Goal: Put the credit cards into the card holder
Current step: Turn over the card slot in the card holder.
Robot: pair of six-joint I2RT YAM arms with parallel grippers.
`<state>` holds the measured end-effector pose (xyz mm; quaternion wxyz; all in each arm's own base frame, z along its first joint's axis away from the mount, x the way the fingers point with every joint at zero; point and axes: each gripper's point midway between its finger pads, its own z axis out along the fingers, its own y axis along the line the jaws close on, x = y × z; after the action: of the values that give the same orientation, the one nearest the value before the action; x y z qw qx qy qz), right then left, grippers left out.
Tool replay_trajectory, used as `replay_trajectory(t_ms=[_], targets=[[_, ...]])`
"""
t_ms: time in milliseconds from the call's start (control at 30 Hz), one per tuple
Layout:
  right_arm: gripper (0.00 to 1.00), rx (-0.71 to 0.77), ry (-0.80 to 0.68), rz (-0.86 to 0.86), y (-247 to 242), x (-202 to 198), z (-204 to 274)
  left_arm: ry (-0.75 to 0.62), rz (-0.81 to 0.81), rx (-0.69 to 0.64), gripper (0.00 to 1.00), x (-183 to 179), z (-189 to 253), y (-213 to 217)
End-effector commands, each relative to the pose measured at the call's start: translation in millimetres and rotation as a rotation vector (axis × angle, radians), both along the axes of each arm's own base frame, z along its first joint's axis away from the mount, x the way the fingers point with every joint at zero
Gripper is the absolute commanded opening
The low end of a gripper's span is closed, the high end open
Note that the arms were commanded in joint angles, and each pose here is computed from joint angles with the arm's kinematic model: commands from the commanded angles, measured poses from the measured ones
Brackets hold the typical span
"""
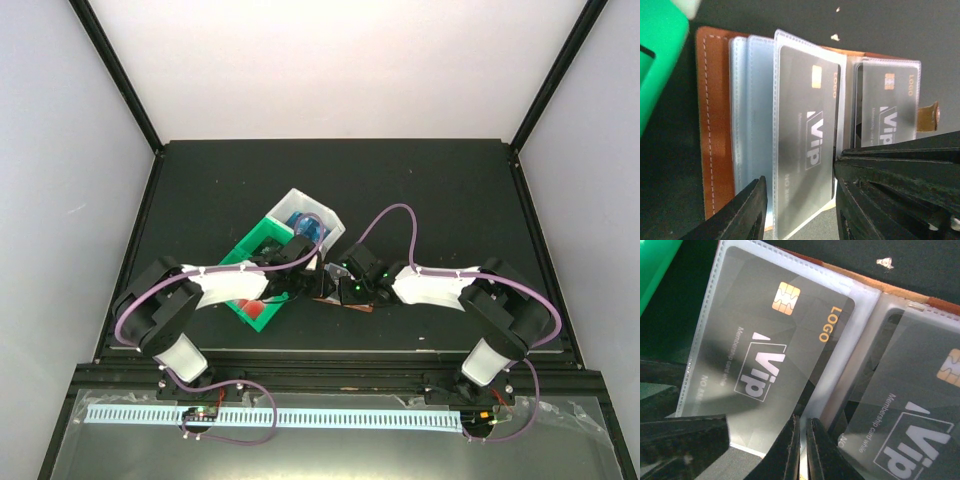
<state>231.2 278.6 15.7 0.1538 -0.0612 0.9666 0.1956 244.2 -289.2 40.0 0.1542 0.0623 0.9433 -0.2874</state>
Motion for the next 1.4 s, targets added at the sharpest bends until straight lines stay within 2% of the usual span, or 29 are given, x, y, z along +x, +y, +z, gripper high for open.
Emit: replay_trajectory(t_ms=[0, 267, 500, 700, 933, 1100, 1233, 1367], targets=[[0.09, -0.066, 0.019, -0.024, -12.5, -2.7, -18.1, 0.021, -0.031, -0.041, 0.39, -0.3, -2.8, -12.0], [0.11, -0.011, -0.01, -0.018, -8.3, -2.5, -4.4, 0.002, -0.034, -0.066, 0.27, 2.7, 3.9, -16.2], [0.18, 0.06, -0.102, -0.04, -14.2, -0.9, 39.9, -0.01, -0.064, -0.053, 0.26, 3.5, 2.5, -17.9], [0.19, 0.06, -0.192, -0.112, -41.3, -2.3, 69.3, -0.024, -0.147, -0.14, 0.33, -0.9, 19.0, -35.4], [0.2, 0.057, -0.242, -0.182, -69.7, -10.5, 83.7, -0.028, -0.28, -0.264, 0.44, -16.6, 41.8, -64.6], [0.2, 0.069, -0.266, -0.212, -81.2, -15.0, 90.4, 0.009, -0.353, -0.311, 0.5, -27.2, 42.1, -85.3], [0.2, 0.072, -0.271, -0.219, -86.3, -18.1, 94.9, 0.009, -0.359, -0.306, 0.51, -26.5, 42.9, -86.8], [0.21, 0.092, -0.281, -0.201, -84.8, -19.8, 101.3, -0.09, -0.352, -0.25, 0.58, -22.5, 63.9, -72.8]])
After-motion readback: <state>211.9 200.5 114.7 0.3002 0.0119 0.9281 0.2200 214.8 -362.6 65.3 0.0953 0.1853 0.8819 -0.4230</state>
